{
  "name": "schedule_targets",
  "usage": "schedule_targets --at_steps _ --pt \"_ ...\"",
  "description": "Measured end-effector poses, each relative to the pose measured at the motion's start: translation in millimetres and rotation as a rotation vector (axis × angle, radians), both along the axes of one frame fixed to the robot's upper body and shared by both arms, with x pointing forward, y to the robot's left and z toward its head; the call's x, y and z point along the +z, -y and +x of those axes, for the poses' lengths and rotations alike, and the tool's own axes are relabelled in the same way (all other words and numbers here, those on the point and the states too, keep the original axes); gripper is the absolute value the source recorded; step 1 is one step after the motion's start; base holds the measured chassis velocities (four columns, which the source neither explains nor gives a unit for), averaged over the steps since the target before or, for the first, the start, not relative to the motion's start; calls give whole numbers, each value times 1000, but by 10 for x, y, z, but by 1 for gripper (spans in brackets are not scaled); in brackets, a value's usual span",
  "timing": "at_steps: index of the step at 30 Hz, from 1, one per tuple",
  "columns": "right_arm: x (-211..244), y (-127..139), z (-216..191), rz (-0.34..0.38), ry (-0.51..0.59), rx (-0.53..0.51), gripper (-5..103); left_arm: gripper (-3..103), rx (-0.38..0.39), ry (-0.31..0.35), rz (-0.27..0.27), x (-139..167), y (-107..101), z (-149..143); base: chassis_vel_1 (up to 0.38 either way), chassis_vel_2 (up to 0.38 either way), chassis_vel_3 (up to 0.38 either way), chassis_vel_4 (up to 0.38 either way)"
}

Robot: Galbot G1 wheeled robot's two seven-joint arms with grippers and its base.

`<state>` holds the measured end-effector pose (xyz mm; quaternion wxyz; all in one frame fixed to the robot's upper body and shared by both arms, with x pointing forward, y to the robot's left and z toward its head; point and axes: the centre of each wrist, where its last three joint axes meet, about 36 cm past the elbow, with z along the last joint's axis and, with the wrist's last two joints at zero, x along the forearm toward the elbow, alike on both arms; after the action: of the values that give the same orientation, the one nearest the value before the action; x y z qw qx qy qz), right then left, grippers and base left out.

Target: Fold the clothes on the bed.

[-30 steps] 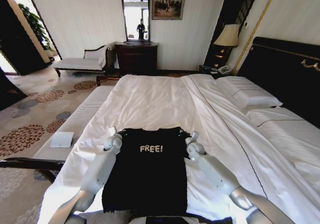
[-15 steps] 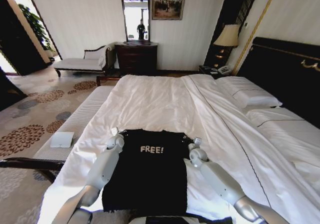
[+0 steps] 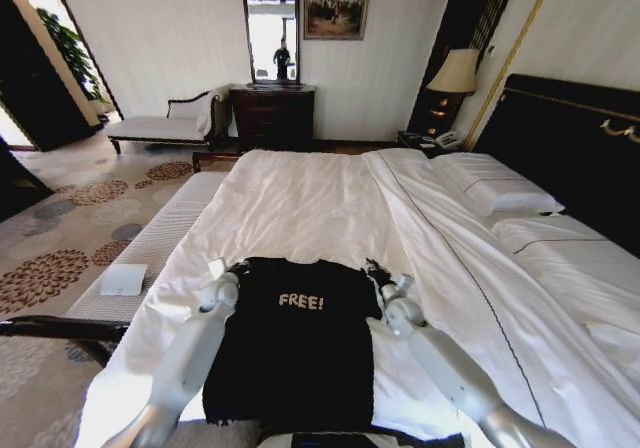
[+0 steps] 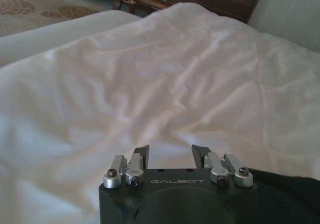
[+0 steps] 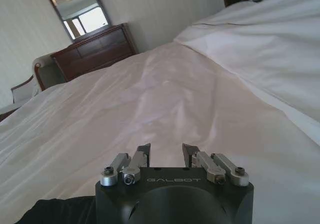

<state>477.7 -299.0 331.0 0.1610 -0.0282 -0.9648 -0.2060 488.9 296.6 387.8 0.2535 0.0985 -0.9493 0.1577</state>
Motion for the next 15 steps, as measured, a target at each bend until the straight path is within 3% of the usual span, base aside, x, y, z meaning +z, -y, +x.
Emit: schedule_targets --at_steps 3,4,6,7,12,14,15 --pt "57 98 -117 139 -71 -29 48 66 62 8 -6 136 -299 -383 0 0 0 0" --pt "57 98 -117 139 -71 -29 48 66 62 8 -6 136 -299 -383 0 0 0 0" --pt "65 130 -158 232 -114 -41 59 77 93 26 5 238 -430 -679 0 0 0 0" --pt "52 134 -176 265 -132 -44 65 77 102 26 11 267 -463 -821 0 0 0 0" --pt "45 223 -270 345 -148 -85 81 97 111 43 28 407 -465 -1187 0 0 0 0" --pt "38 258 -326 362 -146 -106 91 99 112 50 19 455 -416 -1300 0 0 0 0" --pt "38 258 -326 362 -146 -106 91 99 112 50 19 455 -416 -1300 0 0 0 0"
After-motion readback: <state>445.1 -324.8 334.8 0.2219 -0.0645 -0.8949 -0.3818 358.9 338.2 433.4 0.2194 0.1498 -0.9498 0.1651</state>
